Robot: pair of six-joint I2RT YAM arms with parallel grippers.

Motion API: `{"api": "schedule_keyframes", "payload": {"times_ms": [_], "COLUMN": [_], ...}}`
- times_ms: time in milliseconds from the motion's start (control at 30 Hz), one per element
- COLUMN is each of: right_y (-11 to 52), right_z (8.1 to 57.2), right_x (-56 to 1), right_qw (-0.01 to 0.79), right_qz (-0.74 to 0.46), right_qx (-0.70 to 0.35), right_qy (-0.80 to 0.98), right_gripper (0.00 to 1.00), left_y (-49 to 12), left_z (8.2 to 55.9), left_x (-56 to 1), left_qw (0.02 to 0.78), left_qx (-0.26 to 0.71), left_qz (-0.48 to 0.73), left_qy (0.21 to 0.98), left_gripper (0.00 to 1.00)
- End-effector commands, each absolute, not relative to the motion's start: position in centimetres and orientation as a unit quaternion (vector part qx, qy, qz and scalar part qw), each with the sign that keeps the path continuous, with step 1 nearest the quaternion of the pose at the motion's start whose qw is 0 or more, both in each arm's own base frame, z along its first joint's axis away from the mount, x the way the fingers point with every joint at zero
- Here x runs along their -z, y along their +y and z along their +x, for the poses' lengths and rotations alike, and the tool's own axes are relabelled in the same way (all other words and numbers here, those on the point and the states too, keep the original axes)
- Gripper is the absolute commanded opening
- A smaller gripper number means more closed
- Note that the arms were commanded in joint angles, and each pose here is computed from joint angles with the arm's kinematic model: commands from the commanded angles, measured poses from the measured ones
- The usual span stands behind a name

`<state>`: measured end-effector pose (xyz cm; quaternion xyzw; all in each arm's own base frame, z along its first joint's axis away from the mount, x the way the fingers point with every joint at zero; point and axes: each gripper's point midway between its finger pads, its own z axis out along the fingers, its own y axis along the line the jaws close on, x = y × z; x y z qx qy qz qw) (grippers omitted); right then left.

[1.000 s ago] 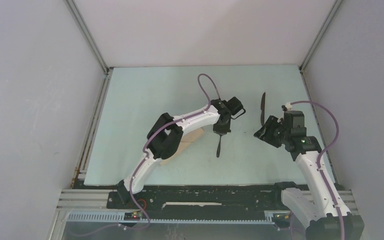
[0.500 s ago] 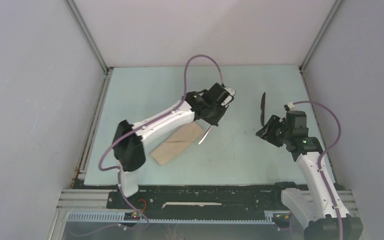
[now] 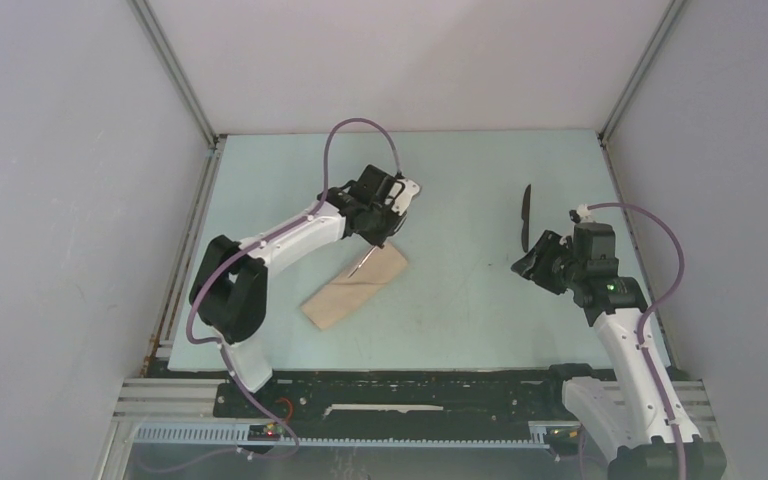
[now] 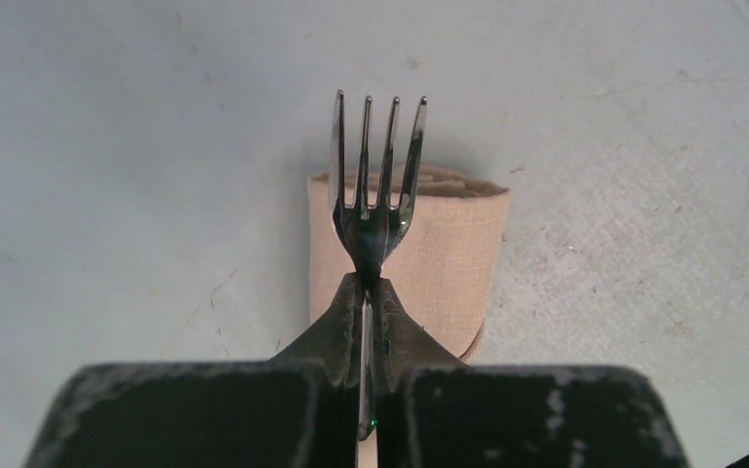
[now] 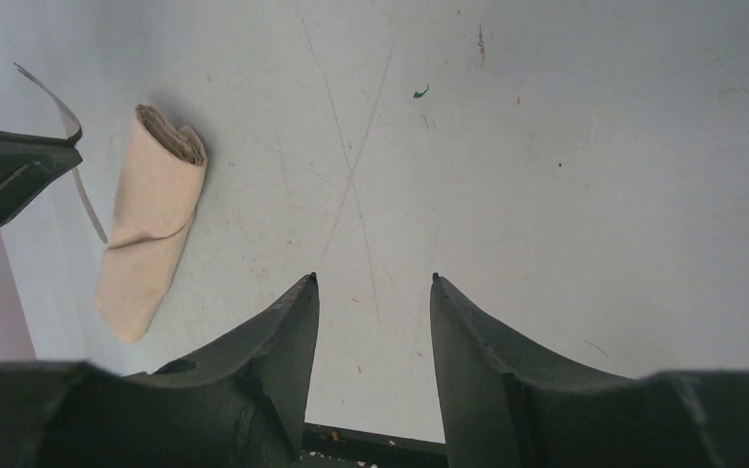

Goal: Fold the napkin into a case and place the utensils inside
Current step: Pick up the fork from the center of the board, then insert the fork into the folded napkin.

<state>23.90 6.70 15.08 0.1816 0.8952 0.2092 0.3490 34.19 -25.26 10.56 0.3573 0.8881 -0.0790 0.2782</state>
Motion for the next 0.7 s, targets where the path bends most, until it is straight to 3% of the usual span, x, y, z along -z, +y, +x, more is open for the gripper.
{"api": "schedule_keyframes", "payload": {"times_ms": [0, 333, 667], "right_y": [6.9, 7.9, 8.1], "right_z": [24.2, 24.0, 23.9], "right_x": [-15.8, -16.6, -16.5], "right_qw": [0.369, 0.383, 0.38], "right_qz": [0.162, 0.135, 0.129], "right_qx": [-0.214, -0.227, -0.228], "right_qy": [0.89, 0.885, 0.887], "right_gripper": [0.55, 0.66, 0.67], "left_y": [-28.6, -27.8, -26.5], "left_z": [36.3, 35.7, 34.1], "left_x": [-13.2, -10.7, -9.2], "left_qw": [0.353, 0.329, 0.297], "left_qx": [0.125, 0.118, 0.107], "left_qz": [0.391, 0.392, 0.406], "left_qy": [0.841, 0.851, 0.857], "left_gripper": [0.0, 0.0, 0.0]}}
